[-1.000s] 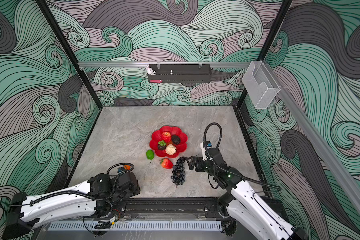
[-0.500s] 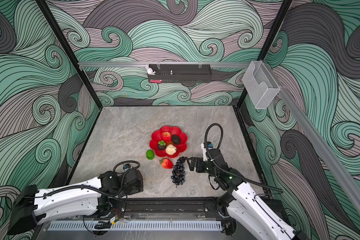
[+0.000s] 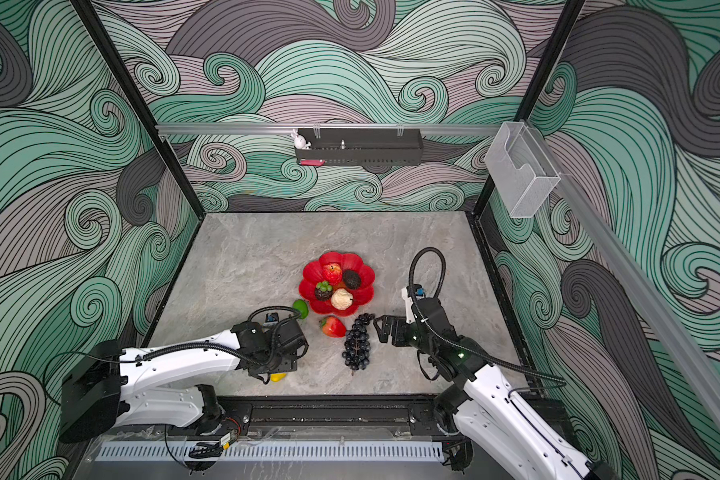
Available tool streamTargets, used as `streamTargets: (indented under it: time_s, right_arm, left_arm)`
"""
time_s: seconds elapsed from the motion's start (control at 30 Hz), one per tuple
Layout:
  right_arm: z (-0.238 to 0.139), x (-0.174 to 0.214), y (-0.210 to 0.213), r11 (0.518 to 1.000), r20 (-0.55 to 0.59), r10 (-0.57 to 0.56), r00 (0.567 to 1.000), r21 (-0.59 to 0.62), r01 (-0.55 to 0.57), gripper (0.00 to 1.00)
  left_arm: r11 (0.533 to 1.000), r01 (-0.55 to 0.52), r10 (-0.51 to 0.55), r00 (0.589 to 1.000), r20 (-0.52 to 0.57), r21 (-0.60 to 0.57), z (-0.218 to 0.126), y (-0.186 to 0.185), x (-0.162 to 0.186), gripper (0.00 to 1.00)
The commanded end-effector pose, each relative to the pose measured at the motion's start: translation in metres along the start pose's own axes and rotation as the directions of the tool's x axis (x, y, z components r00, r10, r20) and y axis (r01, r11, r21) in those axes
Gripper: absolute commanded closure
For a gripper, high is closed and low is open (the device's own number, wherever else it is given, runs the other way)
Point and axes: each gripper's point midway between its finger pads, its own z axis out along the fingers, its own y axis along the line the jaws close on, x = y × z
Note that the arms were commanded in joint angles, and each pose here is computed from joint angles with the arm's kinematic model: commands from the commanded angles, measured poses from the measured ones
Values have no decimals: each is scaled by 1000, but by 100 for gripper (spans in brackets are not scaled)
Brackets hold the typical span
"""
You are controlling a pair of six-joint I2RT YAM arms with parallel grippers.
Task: Place and organize the fake fruits in the fruit bowl
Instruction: 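Lower the left gripper onto the yellow lemon and close on it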
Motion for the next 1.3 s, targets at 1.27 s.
streamTargets:
  time_s: [1.27]
  right_arm:
    - [0,2,5,999,-29,33,999,-16,-34,0]
  left_arm:
    - [996,-66,71,994,-85,53,28,-18,-4,24]
